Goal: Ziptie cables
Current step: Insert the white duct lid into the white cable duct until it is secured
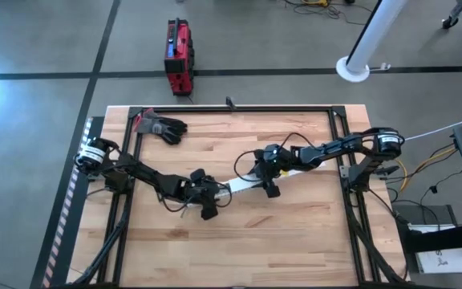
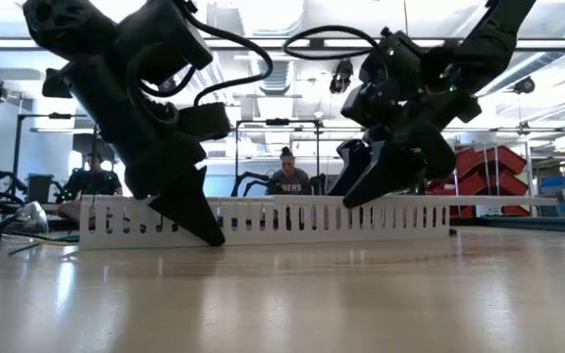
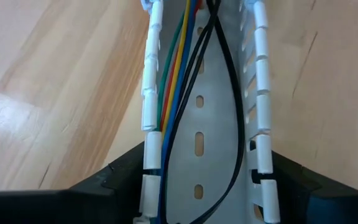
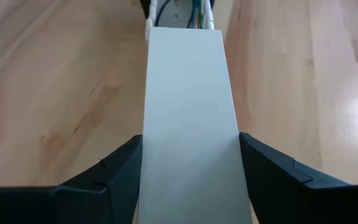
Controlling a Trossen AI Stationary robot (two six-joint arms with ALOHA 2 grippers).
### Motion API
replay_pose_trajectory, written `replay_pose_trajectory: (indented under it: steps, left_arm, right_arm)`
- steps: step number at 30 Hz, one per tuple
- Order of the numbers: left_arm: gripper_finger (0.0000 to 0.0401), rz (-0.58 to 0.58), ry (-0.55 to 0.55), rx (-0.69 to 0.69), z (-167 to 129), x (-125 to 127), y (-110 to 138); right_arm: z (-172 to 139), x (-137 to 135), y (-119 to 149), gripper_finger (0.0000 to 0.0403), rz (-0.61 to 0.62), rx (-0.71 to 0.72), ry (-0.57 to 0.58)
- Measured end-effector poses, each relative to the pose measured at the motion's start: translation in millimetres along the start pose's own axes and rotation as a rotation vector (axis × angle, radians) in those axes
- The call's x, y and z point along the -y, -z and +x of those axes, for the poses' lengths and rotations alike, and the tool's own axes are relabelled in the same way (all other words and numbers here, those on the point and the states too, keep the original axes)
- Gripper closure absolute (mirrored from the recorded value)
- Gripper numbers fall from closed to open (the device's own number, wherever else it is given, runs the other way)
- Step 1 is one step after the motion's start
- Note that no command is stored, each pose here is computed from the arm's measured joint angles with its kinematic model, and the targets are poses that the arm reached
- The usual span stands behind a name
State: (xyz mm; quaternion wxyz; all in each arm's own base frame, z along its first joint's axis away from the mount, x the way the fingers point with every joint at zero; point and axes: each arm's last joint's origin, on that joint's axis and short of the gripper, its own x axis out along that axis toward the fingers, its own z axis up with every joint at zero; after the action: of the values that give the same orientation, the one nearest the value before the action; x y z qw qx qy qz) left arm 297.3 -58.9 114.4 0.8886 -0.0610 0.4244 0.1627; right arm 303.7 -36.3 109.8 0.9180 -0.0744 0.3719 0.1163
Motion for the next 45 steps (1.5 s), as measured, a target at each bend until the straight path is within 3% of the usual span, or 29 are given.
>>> replay_pose_trajectory:
  steps: [5,10,15,19,27,41,45]
  left_arm:
    - [0.0179,0.000,0.016,0.015,0.0,1.3,-0.9]
    - [0.0181,-0.004,0.021,0.021,0.0,1.6,-1.2]
    - [0.0181,0.007,0.029,0.004,-0.7,2.3,-2.2]
    - [0.0176,0.014,0.032,0.000,-0.8,2.4,-2.4]
    - [0.0184,0.008,0.073,0.113,0.9,5.5,-10.9]
    - [0.0184,-0.022,0.107,0.208,-1.1,9.3,-20.3]
    - [0.0182,-0.017,0.123,0.261,-2.1,9.6,-26.4]
  right_arm:
    - [0.9,-1.5,-5.3,0.0185,-0.011,0.055,-0.068]
    - [1.0,-0.8,-6.0,0.0185,-0.013,0.037,-0.029]
    - [-0.2,-4.8,-2.7,0.0185,-0.065,0.000,-0.157]
    - [-1.0,-7.3,1.4,0.0185,-0.056,-0.051,-0.189]
    - [1.7,-3.9,-6.9,0.0185,0.029,0.026,-0.060]
    - [4.8,-13.7,-20.0,0.0185,-0.035,0.091,-0.101]
    - [4.4,-11.6,-30.1,0.0185,0.009,0.125,-0.072]
